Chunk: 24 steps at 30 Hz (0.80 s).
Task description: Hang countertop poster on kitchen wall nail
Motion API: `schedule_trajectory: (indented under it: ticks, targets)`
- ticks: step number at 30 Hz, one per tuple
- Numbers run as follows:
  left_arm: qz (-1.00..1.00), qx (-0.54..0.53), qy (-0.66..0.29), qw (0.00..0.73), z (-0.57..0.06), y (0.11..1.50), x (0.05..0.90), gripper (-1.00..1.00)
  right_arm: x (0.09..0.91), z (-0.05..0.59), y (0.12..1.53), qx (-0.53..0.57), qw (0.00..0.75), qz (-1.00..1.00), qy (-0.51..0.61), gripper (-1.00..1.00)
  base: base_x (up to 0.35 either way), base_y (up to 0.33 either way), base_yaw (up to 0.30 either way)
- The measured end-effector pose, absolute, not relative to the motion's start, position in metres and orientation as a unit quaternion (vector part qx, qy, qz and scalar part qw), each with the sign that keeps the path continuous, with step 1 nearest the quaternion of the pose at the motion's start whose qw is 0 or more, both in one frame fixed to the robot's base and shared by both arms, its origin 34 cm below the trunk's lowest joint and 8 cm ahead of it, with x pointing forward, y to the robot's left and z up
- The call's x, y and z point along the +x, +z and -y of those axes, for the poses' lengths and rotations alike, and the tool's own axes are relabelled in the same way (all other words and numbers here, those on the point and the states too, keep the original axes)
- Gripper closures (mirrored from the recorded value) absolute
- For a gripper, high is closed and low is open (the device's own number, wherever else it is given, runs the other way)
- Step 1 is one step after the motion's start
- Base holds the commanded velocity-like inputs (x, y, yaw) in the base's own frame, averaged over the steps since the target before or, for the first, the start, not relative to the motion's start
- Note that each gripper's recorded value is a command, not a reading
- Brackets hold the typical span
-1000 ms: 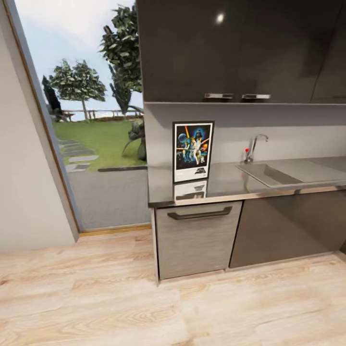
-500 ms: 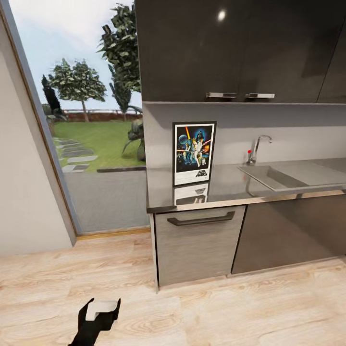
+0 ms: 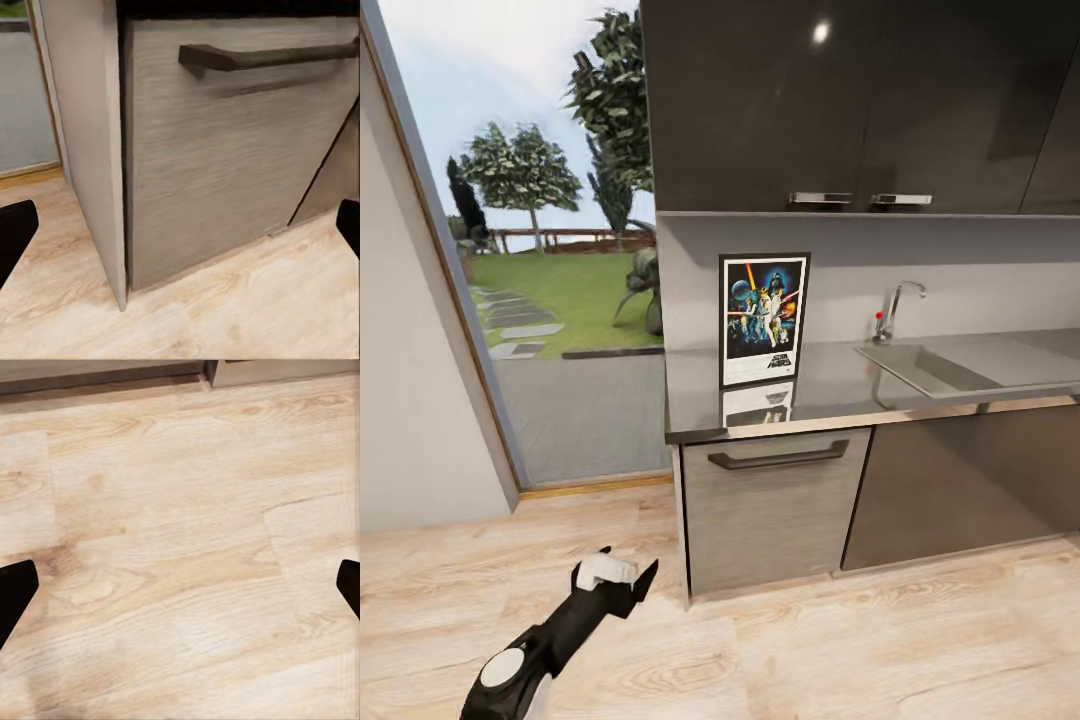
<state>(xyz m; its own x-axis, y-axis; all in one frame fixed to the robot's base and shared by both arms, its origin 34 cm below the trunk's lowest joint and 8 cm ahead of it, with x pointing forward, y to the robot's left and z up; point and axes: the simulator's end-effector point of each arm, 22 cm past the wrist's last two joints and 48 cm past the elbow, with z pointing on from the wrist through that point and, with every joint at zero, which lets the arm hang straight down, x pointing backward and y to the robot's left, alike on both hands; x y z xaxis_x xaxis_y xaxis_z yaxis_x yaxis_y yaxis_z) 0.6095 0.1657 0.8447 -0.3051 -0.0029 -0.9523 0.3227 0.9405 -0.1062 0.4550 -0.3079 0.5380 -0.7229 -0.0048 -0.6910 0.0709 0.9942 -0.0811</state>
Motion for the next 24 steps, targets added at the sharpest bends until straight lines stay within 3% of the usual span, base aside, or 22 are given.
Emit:
schedule_trajectory:
  ticks: [10,11,12,14,24]
  targets:
    - [-0.746,0.175,-0.269,0.583,-0.117,1.012,0.702,-1.00,0.454,0.306,0.537,0.011,0.370,-0.928,-0.051,-1.00,0.000,0.000,0.000]
    - [-0.721,0.198,-0.345,0.567,-0.102,1.054,0.701,-1.00,0.456,0.310,0.538,0.008,0.372,-0.927,-0.053,-1.00,0.000,0.000,0.000]
    - [-0.698,0.216,-0.362,0.579,-0.096,1.087,0.703,-1.00,0.456,0.313,0.539,0.007,0.372,-0.926,-0.054,-1.00,0.000,0.000,0.000]
    - [-0.675,0.247,-0.416,0.557,-0.091,1.085,0.700,-1.00,0.461,0.325,0.544,-0.009,0.382,-0.923,-0.044,-1.00,0.000,0.000,0.000]
    - [-0.665,0.278,-0.443,0.533,-0.113,1.040,0.699,-1.00,0.465,0.314,0.553,-0.060,0.399,-0.915,0.033,-1.00,0.000,0.000,0.000]
